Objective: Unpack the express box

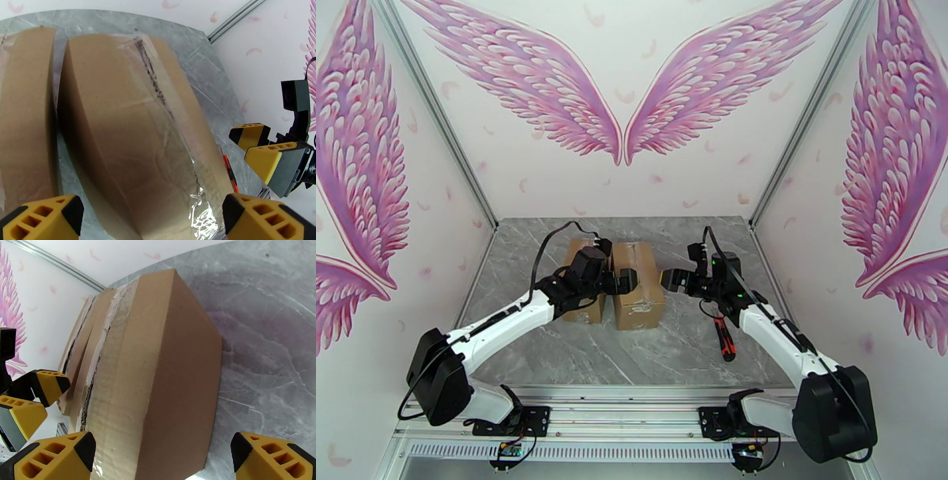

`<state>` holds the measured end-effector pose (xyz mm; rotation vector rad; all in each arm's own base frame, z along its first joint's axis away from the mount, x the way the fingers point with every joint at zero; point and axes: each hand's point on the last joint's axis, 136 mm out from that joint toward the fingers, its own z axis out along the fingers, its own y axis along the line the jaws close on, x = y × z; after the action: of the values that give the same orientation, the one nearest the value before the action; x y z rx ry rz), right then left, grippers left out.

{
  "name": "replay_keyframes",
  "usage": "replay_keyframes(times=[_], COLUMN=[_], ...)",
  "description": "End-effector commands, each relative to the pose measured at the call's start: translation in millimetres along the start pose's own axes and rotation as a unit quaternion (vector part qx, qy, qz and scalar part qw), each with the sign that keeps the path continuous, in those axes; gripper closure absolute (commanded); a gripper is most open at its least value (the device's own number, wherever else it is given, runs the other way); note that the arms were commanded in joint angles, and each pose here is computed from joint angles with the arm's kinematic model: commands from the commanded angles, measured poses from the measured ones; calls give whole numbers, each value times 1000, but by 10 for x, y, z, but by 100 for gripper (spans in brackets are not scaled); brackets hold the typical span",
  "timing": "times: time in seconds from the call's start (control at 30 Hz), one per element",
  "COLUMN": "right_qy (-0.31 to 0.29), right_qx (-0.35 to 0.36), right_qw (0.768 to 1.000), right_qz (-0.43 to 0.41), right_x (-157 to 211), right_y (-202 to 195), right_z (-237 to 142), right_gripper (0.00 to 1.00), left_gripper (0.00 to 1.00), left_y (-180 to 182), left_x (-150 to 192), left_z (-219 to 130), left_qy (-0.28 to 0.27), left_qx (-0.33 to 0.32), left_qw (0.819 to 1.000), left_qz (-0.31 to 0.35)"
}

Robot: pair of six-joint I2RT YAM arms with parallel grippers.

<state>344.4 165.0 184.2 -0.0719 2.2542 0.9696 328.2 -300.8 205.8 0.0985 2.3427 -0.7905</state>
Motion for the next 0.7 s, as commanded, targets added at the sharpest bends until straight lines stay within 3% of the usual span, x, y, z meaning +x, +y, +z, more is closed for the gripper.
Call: replay_keyframes(times=[0.0,0.27,0.67], right_qy=[12,48,59], right_qx=[-29,-44,-42], right_qw=[999,998,997], right_qz=[2,11,16], right_x=[-63,-76,-72], right_y=[161,225,286], right_z=[113,462,702], right_gripper=[4,9,12], left_gripper=[1,1,1], left_y=[-115,203,991], left_x=[-61,-175,-669], left_z=[57,276,-56], left_qy=[11,5,-53], left_qx=[13,-10,-122], left_qw=[1000,997,989], left_qz=[-15,-73,-68])
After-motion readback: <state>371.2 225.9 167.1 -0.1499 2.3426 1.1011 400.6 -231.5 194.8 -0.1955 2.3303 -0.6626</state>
